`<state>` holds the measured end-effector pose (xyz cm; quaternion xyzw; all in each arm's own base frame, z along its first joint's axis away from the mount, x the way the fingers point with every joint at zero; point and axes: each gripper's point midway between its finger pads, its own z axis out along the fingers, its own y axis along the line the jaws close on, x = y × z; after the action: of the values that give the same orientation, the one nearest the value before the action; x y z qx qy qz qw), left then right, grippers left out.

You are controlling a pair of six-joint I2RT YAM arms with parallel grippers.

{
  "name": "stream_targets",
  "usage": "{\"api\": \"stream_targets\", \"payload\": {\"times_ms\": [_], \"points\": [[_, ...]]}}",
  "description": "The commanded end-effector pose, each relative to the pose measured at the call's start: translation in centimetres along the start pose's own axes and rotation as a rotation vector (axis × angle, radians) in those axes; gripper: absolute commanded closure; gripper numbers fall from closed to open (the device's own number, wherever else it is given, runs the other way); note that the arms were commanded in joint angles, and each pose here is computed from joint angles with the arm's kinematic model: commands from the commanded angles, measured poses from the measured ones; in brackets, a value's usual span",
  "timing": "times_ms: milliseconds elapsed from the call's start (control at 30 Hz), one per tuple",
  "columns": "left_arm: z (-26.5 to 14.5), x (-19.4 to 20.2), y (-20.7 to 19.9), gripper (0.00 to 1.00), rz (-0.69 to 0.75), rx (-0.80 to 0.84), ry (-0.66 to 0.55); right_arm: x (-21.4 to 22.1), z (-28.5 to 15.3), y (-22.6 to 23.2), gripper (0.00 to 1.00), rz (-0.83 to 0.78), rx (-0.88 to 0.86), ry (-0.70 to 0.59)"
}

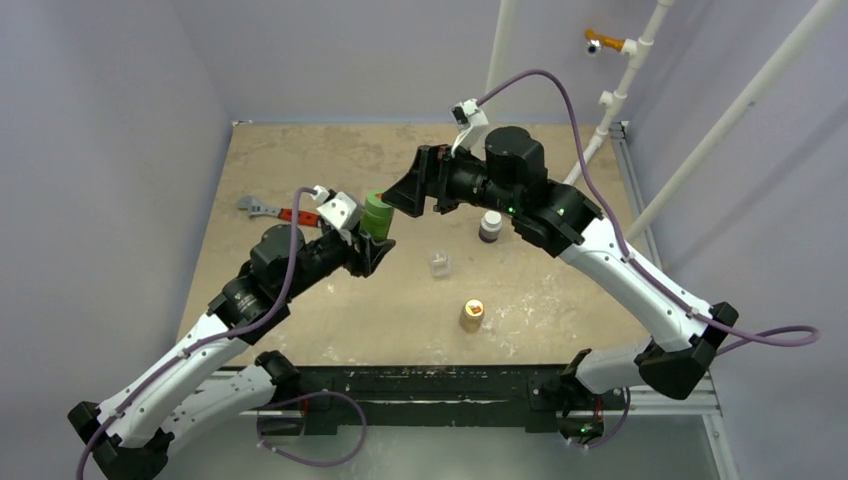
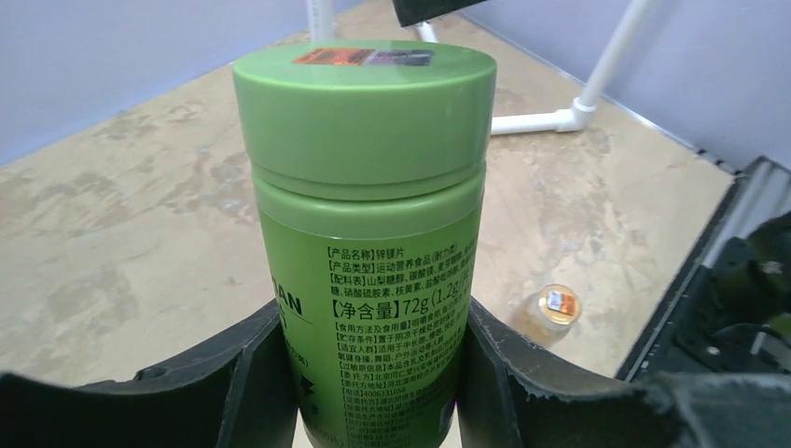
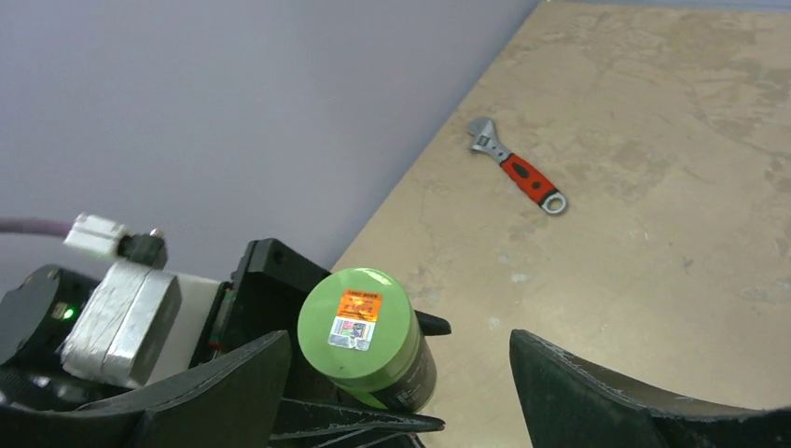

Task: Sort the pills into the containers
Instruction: Unscrew the lid of the pill bottle.

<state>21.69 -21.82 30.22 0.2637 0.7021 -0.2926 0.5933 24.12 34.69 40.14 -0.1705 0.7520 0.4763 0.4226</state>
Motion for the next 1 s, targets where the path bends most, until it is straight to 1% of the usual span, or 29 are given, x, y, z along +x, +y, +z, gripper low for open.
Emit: {"api": "stream_targets", "payload": {"times_ms": [0,167,333,433,533,667,767,867,967], "points": [[0.1,-1.5,2.0,1.0,0.088,-0.115,-0.058,-1.0,0.7,-1.6,0.12,0.072,0.173,-0.063],[1.0,-0.8,1.4,1.0,0.116,-0.118,-0.026,-0.6,1.9,-0.4,0.14,0.059,0.174,-0.069],[1.4,-0.6,0.8,1.0,0.094,-0.104,-0.03,-0.1,2.9,0.5,0.17,0.062,0.15,-0.059],[1.4,-0.5,0.9,1.0,0.087,-0.109,-0.031,0.4,3.2,0.6,0.2,0.064,0.151,-0.042],[1.4,-0.7,1.0,1.0,0.083,-0.12,-0.037,0.8,3.3,0.4,0.25,0.071,0.16,-0.03],[1.3,-0.6,0.9,1.0,0.077,-0.114,-0.034,0.5,2.8,0.1,0.37,0.077,0.174,-0.061],[1.3,-0.3,0.4,1.0,0.058,-0.09,-0.036,0.0,2.4,0.4,0.48,0.085,0.164,-0.084],[1.0,-0.6,-0.2,1.0,0.026,-0.059,-0.065,-0.2,2.4,1.5,0.61,0.085,0.105,-0.084],[0.7,-1.3,-1.3,1.0,-0.005,0.0,-0.099,-0.5,2.1,2.4,0.69,0.054,0.06,-0.094]]}}
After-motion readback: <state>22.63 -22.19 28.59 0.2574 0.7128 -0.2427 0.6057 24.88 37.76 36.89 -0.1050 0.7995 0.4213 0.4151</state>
